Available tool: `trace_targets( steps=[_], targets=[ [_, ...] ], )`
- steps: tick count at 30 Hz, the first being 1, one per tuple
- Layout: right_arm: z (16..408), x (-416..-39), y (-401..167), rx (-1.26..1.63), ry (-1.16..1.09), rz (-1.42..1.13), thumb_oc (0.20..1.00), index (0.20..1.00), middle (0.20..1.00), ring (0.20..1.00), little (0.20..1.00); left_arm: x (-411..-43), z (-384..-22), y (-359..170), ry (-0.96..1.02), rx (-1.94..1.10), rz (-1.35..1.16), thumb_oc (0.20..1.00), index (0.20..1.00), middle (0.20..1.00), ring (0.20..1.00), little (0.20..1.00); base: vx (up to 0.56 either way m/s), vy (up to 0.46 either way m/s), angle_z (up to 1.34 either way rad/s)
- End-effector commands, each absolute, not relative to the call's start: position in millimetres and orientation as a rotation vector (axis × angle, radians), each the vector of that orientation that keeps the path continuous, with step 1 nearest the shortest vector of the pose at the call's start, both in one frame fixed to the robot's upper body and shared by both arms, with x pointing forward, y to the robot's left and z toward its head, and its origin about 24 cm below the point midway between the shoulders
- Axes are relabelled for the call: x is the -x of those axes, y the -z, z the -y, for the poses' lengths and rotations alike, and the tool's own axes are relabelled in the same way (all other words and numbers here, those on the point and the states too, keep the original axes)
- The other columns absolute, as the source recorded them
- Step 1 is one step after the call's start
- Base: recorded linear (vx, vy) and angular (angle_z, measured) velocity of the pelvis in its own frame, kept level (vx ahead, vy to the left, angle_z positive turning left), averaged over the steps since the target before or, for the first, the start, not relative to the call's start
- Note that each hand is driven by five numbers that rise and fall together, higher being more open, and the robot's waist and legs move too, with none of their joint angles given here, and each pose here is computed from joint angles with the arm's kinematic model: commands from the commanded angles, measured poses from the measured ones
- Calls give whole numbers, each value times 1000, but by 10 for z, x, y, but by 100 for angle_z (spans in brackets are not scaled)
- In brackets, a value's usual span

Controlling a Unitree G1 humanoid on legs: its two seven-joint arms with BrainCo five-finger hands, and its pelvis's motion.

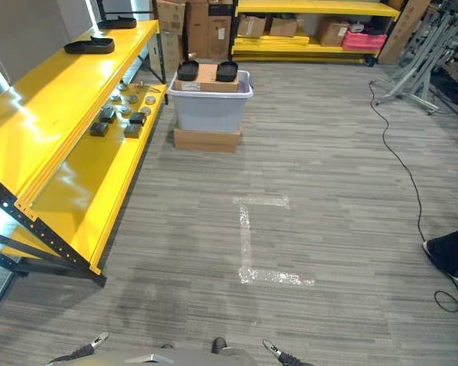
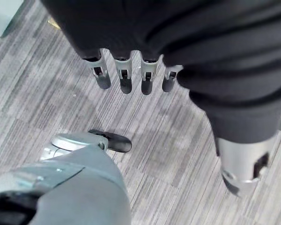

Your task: Move parts from the plastic box to the shelf.

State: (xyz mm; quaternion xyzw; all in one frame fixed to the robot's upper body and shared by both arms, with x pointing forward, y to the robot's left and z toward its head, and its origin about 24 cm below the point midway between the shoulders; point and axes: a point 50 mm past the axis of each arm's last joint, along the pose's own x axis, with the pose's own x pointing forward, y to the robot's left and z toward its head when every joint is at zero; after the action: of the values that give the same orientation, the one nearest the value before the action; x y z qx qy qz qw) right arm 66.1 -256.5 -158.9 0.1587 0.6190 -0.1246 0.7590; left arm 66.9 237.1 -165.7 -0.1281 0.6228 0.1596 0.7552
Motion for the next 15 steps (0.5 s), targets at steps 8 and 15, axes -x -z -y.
trace_targets(
  steps=[8,15],
  targets=[
    [2565,-757,1579,-229,190,-1318,1000,1000,1000,1000,1000,-970,-2497,1565,-334,87,-1199,1000,1000,1000,1000,1000,-1,-3,0],
    [2558,-689,1588,-237,166,-1371,1000,1000,1000,1000,1000,-1086,-2419,1546,-279,125,-1149,1000,1000,1000,1000,1000,-4,0,0]
  ],
)
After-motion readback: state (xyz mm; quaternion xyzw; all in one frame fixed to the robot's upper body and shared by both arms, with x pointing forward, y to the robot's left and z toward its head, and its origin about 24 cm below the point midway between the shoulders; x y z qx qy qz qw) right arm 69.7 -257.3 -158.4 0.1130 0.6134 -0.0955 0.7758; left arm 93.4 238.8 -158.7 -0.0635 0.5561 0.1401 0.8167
